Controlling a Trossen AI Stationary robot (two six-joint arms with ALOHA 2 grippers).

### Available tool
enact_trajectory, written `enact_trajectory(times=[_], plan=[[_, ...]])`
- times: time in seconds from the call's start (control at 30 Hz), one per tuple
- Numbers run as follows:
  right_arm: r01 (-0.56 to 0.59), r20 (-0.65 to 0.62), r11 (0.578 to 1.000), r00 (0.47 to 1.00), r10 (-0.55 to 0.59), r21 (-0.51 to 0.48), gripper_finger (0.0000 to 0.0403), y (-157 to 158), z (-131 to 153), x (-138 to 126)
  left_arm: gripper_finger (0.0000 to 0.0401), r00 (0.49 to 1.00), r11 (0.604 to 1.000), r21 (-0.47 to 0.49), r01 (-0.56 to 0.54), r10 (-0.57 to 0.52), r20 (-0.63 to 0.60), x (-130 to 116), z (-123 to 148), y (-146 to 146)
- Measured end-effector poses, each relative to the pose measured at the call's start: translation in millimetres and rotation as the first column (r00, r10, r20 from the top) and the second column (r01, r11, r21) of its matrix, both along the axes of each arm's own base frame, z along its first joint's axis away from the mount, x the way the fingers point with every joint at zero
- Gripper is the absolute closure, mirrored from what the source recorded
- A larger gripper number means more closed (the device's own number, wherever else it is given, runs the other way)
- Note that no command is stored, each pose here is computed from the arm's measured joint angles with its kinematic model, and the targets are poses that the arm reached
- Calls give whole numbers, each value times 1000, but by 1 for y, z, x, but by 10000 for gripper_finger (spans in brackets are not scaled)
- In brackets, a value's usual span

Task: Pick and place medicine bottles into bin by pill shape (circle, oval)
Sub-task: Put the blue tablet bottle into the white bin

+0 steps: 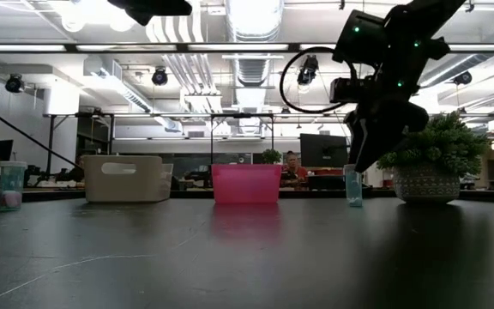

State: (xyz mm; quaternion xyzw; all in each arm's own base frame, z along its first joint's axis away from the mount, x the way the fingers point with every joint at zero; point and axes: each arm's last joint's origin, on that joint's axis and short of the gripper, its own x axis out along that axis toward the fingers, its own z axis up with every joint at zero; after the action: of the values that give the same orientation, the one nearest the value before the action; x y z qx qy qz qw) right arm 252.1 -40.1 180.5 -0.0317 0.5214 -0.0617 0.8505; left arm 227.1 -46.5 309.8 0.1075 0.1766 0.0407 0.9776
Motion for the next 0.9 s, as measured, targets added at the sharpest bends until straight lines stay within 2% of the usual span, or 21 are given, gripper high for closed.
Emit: enact_trajectory(times=[0.17,0.53,0.8,0.9], plan=[[-2,12,1000,1000,2,-1,208,0,-1,2,393,1000,1000,0,0,0,0,0,0,0],[27,18,1000,999,-28,13,290,0,0,1,393,1000,1000,0,0,0,0,0,0,0],[30,22,999,999,-30,13,283,0,1,1,393,1000,1000,-1,0,0,0,0,0,0],[32,47,999,998,-32,10,280,0,11,2,393,1000,999,-51,-19,19,6,2,-1,0]])
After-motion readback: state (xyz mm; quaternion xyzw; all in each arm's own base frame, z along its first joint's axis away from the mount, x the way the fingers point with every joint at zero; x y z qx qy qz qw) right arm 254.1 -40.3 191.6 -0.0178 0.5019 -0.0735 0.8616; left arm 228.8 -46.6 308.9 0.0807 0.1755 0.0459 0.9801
